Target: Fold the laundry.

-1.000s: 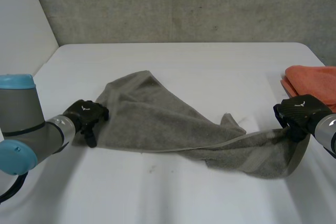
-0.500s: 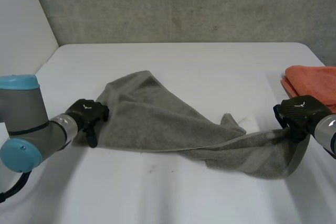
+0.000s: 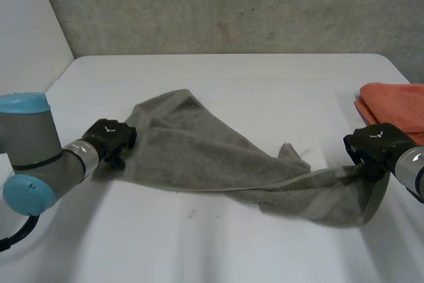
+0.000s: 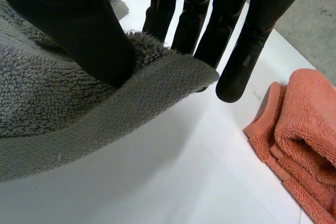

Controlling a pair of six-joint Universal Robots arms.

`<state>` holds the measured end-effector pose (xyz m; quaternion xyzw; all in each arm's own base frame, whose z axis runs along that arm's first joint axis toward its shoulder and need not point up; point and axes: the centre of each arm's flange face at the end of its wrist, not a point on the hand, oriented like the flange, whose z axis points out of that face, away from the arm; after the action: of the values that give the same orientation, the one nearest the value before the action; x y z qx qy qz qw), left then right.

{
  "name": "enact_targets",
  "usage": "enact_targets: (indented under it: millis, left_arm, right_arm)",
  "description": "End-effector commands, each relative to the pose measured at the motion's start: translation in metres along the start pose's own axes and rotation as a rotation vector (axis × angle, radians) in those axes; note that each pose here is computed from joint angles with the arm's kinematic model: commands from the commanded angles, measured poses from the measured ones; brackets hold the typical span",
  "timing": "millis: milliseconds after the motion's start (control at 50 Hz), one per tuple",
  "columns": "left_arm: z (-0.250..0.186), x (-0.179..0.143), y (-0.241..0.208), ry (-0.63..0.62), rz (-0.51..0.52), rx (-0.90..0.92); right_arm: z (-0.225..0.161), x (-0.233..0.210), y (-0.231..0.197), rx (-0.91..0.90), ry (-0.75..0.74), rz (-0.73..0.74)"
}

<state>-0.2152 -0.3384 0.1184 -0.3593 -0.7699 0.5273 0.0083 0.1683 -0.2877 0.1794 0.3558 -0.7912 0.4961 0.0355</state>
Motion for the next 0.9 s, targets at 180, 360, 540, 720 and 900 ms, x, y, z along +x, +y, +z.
enact_targets:
  millis: [180,360,540,720,900]
  left_arm:
    - [-0.003,0.001,-0.001,0.0,-0.004,0.002]
    - [-0.054,-0.012,-0.048,-0.068,0.024,0.11]
    - [-0.157,-0.044,-0.138,-0.274,-0.058,0.42]
    - [-0.158,-0.025,-0.111,-0.208,-0.116,0.338]
    - [-0.101,0.039,-0.038,0.043,-0.152,0.087]
  right_arm:
    - [0.0,0.0,0.0,0.001,0.001,-0.001]
    - [-0.011,0.011,-0.02,0.049,0.047,-0.023]
    - [-0.077,0.041,-0.092,0.253,0.187,-0.089]
    - [-0.085,0.035,-0.094,0.194,0.119,-0.082]
    - [-0.051,-0.004,-0.071,0.114,-0.029,-0.073]
